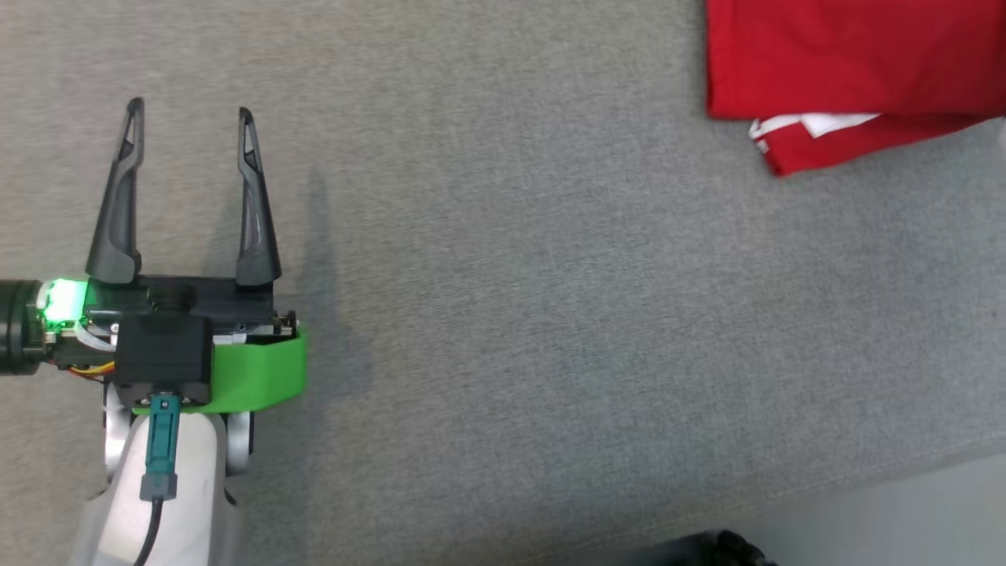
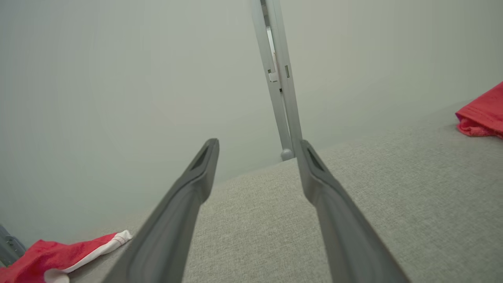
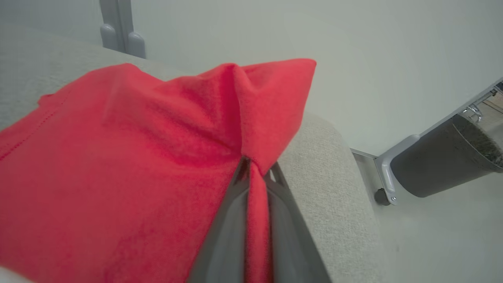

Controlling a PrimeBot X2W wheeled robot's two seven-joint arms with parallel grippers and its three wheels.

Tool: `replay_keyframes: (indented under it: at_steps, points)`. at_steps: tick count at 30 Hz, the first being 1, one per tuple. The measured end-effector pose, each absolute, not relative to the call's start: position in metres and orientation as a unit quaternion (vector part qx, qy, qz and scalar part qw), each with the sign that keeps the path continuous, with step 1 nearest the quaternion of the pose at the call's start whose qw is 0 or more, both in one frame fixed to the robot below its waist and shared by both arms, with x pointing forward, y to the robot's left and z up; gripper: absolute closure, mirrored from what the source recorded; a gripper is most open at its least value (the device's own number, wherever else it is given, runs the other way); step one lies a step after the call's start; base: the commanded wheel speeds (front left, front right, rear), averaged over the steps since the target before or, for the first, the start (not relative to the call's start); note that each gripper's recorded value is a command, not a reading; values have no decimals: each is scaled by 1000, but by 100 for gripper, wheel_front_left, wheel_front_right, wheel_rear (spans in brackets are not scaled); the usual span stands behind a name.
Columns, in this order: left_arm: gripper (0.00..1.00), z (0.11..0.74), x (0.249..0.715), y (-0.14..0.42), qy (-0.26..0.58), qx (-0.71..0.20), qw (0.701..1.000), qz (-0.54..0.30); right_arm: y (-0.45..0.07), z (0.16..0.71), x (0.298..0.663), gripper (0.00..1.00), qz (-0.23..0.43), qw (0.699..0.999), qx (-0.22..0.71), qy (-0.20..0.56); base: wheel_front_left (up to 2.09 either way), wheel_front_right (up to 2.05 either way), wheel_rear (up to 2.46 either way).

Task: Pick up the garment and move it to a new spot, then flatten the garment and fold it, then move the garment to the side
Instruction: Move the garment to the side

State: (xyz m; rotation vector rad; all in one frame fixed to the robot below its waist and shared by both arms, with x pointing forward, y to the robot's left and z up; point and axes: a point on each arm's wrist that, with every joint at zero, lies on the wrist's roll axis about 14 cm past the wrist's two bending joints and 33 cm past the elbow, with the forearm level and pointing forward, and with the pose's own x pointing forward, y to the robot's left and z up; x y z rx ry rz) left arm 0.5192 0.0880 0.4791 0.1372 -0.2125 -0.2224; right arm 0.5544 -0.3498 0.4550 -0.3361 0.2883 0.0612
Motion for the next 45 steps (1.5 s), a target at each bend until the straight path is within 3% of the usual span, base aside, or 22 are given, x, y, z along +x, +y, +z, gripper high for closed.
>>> replay_keyframes:
  at_steps: [12,20,21,22,31,34,45]
  points:
    - [0,437,541,48,-91,54,981,-161,-427,458,563,100,-52,958,-221,177,0,0,0]
    - [0,429,543,54,-89,55,983,-151,-438,449,583,100,-72,949,-236,196,0,0,0]
    - [0,429,543,56,-89,56,983,-149,-437,447,585,54,-70,948,-239,199,0,0,0]
    - [0,429,542,57,-88,57,983,-148,-436,446,587,0,-70,947,-242,200,0,0,0]
    - [0,432,533,68,-79,51,987,-129,-431,477,594,0,-74,956,-235,160,0,0,0]
    - [0,432,526,79,-65,47,990,-115,-417,495,595,0,-78,975,-176,112,0,0,0]
    - [0,460,484,121,-42,35,997,-58,-333,537,558,0,5,994,-107,10,0,0,0]
